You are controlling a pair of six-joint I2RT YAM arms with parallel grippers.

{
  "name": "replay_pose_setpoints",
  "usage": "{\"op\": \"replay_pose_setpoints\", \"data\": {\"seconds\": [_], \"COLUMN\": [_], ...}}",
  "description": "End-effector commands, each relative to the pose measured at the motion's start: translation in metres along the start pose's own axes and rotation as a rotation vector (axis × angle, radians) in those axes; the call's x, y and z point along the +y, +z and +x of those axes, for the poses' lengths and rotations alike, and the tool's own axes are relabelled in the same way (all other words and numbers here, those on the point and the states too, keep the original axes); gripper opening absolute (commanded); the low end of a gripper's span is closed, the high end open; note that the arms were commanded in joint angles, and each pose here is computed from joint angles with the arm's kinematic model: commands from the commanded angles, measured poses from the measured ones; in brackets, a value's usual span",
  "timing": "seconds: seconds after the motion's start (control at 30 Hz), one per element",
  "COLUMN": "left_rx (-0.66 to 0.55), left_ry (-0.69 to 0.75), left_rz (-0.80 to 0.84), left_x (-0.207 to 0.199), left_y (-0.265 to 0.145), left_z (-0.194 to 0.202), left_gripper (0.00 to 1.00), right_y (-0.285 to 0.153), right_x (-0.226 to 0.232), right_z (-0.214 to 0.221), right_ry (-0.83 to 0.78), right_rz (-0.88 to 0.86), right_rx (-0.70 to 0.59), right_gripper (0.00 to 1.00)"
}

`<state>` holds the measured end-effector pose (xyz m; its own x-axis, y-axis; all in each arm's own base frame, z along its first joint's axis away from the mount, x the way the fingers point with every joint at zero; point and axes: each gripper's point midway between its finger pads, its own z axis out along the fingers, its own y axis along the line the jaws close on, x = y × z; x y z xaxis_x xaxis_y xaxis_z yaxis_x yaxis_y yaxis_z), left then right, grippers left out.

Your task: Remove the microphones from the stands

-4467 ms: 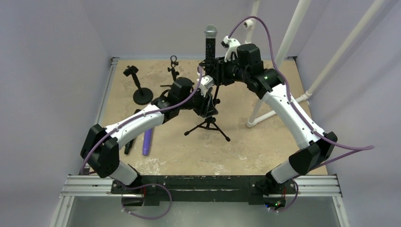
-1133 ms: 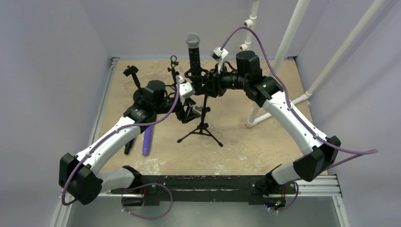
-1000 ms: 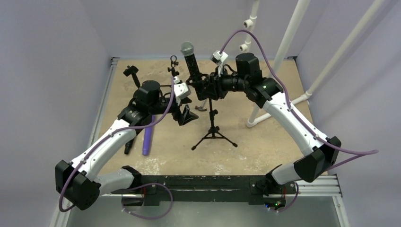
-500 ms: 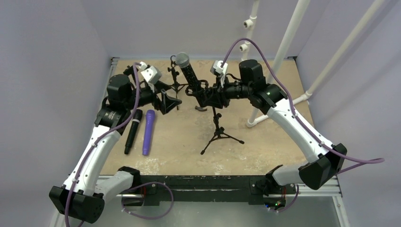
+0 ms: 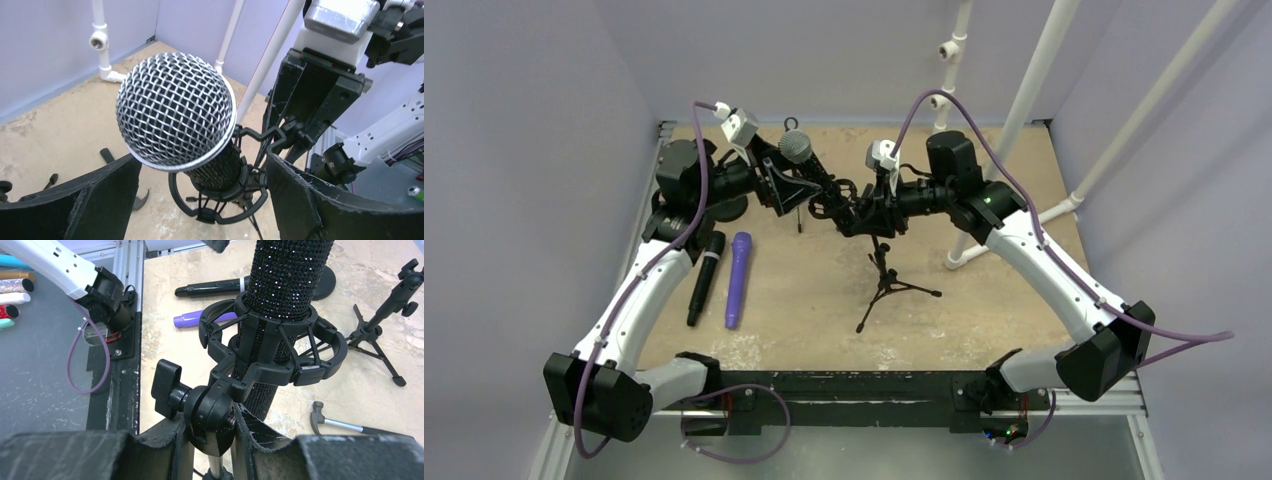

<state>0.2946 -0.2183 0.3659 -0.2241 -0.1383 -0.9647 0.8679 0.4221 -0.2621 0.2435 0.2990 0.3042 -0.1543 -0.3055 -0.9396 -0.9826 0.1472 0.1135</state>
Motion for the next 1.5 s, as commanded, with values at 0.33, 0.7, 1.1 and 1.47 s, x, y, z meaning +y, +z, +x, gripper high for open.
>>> {"op": "replay_pose_setpoints", "data": {"seconds": [0.33,0.7,1.1,1.47], "left_rx": [-0.106,-0.099,-0.084,0.015], "left_ry": [-0.091,-0.111,-0.026,0.144], "left_rz": [0.097,0.138,0.172,0.231], "left_x": [-0.004,-0.012,-0.028,-0.059], "left_y": [0.014,0.013,0.006,0.006], "left_z": [-0.021,-0.015,-0.018,0.007], "left_gripper": [0.75,0.36,0.00,0.00], "right_y": [-0.003,0.002,0.008,0.005], "right_x": [0.015,0.008,-0.003,-0.007], "right_z": [-0.034,-0.031,0.008,0.041], "right_ry": [-0.137,-0.140,-0.171,-0.174], "right_rz": [-0.066,-0.049,0.004,0.060], "right_rx": [-0.115,-0.106,-0.052,0.008], "right_gripper": [0.00,0.00,0.02,0.34]}}
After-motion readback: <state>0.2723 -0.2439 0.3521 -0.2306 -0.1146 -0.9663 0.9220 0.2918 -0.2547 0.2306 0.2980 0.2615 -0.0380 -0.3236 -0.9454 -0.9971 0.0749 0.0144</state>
